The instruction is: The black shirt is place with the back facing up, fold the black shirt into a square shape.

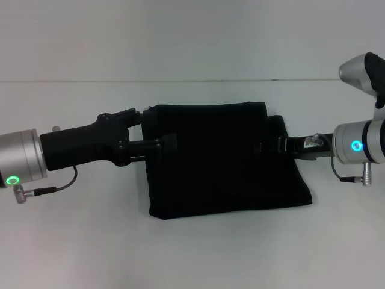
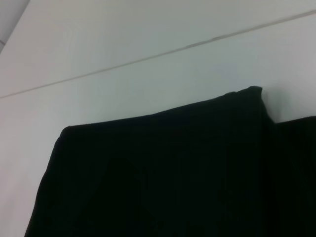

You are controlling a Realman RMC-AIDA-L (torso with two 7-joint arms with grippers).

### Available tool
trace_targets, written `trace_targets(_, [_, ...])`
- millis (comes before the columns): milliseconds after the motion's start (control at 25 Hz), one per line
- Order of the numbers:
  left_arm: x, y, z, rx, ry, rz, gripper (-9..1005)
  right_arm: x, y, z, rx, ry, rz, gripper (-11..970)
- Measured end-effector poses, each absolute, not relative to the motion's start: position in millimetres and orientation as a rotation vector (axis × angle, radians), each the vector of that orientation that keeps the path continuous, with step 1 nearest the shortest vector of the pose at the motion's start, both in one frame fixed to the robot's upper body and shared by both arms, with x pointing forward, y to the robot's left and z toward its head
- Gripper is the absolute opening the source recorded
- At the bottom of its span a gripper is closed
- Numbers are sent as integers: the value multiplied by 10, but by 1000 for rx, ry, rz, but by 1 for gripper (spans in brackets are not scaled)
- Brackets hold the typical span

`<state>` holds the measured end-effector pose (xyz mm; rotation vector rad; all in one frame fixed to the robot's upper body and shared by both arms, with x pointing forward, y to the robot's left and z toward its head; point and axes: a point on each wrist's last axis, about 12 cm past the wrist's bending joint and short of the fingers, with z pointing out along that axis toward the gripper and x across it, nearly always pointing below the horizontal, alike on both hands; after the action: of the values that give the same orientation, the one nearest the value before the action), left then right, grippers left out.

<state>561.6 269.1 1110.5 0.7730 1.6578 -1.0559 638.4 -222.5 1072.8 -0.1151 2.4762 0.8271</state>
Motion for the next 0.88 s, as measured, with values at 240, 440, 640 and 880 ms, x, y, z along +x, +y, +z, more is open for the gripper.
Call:
trace_targets(240, [5628, 2702, 11110, 764, 1667, -1055, 887, 6391, -2223, 10718, -98, 2468, 816, 625])
trace_targets(440, [5640, 2710, 11105, 749, 1679, -1050, 888, 6391, -2226, 10712, -104, 2461, 808, 399])
trace_targets(640, [5649, 2712, 11098, 741, 1686, -1044, 888, 6406, -2229, 10724, -113, 2441, 801, 191])
trace_targets(880, [5657, 2705, 11104, 737, 1688, -1049, 888, 6451, -2236, 10809, -158, 2365, 820, 67])
